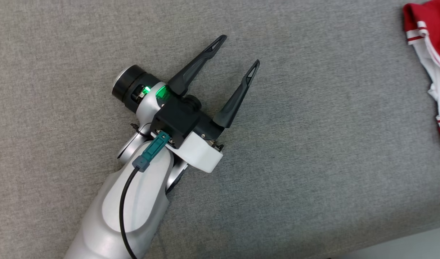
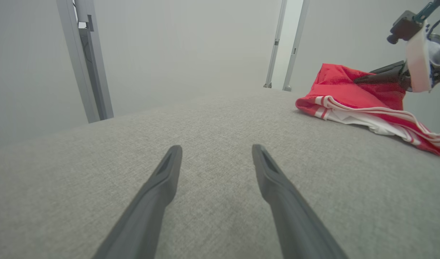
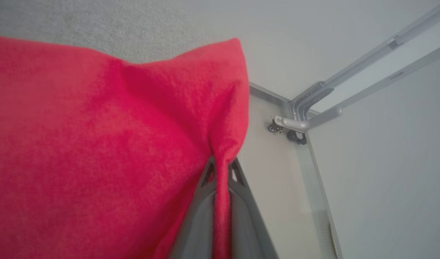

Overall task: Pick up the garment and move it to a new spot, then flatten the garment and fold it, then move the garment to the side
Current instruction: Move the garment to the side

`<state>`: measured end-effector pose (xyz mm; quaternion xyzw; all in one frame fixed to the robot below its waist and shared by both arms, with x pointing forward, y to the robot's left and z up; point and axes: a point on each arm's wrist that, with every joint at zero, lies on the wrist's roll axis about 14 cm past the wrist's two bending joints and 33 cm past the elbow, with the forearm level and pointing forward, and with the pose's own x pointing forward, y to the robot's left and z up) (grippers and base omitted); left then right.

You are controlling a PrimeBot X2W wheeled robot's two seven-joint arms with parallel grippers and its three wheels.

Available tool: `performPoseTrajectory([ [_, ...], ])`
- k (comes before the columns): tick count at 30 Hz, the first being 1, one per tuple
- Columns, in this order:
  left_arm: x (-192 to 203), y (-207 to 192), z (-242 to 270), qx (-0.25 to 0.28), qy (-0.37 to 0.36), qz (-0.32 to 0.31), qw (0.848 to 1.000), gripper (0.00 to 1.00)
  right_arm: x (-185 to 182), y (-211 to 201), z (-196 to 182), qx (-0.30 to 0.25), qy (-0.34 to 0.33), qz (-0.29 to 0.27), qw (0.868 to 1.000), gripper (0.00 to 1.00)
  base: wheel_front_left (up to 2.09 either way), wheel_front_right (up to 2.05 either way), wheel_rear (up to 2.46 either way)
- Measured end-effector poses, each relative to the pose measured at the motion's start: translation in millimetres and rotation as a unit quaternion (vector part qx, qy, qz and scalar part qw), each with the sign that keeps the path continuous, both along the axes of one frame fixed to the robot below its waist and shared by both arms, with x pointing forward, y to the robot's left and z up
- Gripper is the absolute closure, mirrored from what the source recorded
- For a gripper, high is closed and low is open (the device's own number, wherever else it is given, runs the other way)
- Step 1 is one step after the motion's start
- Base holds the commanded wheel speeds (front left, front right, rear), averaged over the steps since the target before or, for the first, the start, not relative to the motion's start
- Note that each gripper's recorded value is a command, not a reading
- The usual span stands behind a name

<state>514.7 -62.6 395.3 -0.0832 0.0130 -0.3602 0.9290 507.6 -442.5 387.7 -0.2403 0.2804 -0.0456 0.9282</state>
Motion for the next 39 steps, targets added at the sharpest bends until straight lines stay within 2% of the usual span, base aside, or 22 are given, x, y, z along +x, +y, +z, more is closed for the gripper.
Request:
performPoseTrajectory([
  [7, 4.6, 4.6, -2.9, -0.010, 0.006, 0.011, 1.000, 0.00, -4.2, -13.7, -25.4, -0.005, 0.033, -0.034, 0.999, 1.00, 0.00, 0.00, 0.00],
  [8, 4.8, 5.2, -2.5, -0.010, 0.006, 0.012, 1.000, 0.00, -5.5, -15.3, -27.1, -0.006, 0.036, -0.038, 0.999, 0.96, 0.00, 0.00, 0.00],
  [9, 5.1, 6.0, -1.9, -0.011, 0.006, 0.014, 1.000, 0.00, -5.4, -17.1, -27.1, -0.005, 0.034, -0.045, 0.998, 0.60, 0.00, 0.00, 0.00],
  [10, 5.2, 6.6, -1.2, -0.012, 0.006, 0.015, 1.000, 0.00, -4.5, -18.9, -25.5, -0.004, 0.030, -0.051, 0.998, 0.20, 0.00, 0.00, 0.00],
  [11, 5.3, 7.3, -0.8, -0.011, 0.006, 0.015, 1.000, 0.00, -3.7, -21.2, -22.9, -0.007, 0.026, -0.055, 0.998, 0.00, 0.00, 0.00, 0.00],
  [20, -0.3, 27.8, 5.7, 0.016, 0.008, 0.038, 0.999, 0.00, 7.8, -11.2, 6.4, -0.020, -0.006, -0.032, 0.999, 0.00, 0.00, 0.00, 0.00],
  [26, -15.4, 47.9, 20.7, 0.025, 0.015, 0.069, 0.997, 0.00, 33.4, 37.1, 43.9, 0.008, -0.071, 0.029, 0.997, 0.00, 0.00, 0.00, 0.00],
  [31, -25.7, 69.1, 46.1, 0.023, 0.002, 0.108, 0.994, 0.00, 40.1, 82.5, 79.3, 0.045, -0.131, 0.078, 0.987, 0.00, 0.00, 0.00, 0.00],
  [39, -51.5, 116.7, 74.9, 0.034, -0.015, 0.178, 0.983, 0.00, 26.4, 168.7, 115.8, 0.117, -0.199, 0.156, 0.960, 0.00, 0.00, 0.00, 0.00],
])
